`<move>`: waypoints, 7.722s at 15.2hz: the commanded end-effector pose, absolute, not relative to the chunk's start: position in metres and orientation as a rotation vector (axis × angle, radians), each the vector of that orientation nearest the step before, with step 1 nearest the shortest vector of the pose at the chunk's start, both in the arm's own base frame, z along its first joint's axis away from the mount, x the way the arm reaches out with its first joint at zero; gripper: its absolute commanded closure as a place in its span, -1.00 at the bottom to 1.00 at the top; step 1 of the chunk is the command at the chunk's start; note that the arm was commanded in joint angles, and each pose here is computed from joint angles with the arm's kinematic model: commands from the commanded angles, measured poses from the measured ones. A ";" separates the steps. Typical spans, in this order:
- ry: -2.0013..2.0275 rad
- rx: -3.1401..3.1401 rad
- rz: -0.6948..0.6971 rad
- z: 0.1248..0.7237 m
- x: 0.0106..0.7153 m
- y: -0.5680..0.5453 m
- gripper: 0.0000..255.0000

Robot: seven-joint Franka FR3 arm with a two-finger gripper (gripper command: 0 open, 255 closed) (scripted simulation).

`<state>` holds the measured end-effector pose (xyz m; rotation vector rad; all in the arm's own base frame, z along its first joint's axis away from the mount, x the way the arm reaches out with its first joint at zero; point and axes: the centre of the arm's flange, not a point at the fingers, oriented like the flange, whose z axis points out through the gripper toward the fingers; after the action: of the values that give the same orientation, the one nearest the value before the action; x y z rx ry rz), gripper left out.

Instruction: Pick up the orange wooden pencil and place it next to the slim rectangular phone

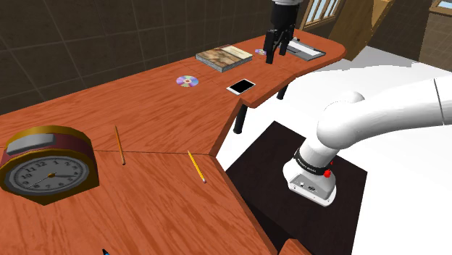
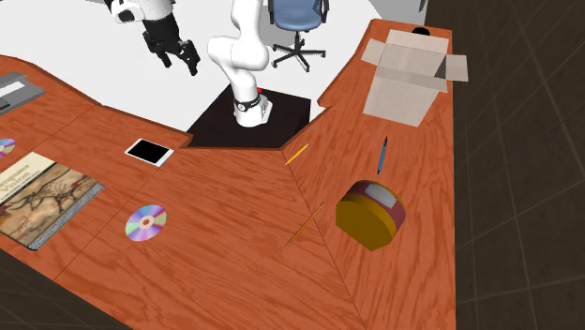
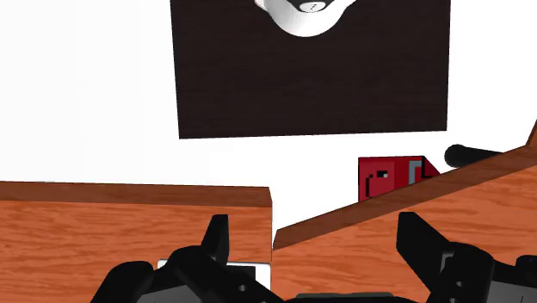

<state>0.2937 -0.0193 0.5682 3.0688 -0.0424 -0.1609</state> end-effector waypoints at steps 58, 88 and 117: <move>-0.536 2.867 -0.090 0.339 0.512 0.506 -1.00; -0.536 2.867 -0.090 0.418 0.514 0.493 1.00; -0.536 2.867 -0.090 0.420 0.581 0.116 1.00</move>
<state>0.5795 0.1286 0.4193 2.8667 -0.5380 -0.0905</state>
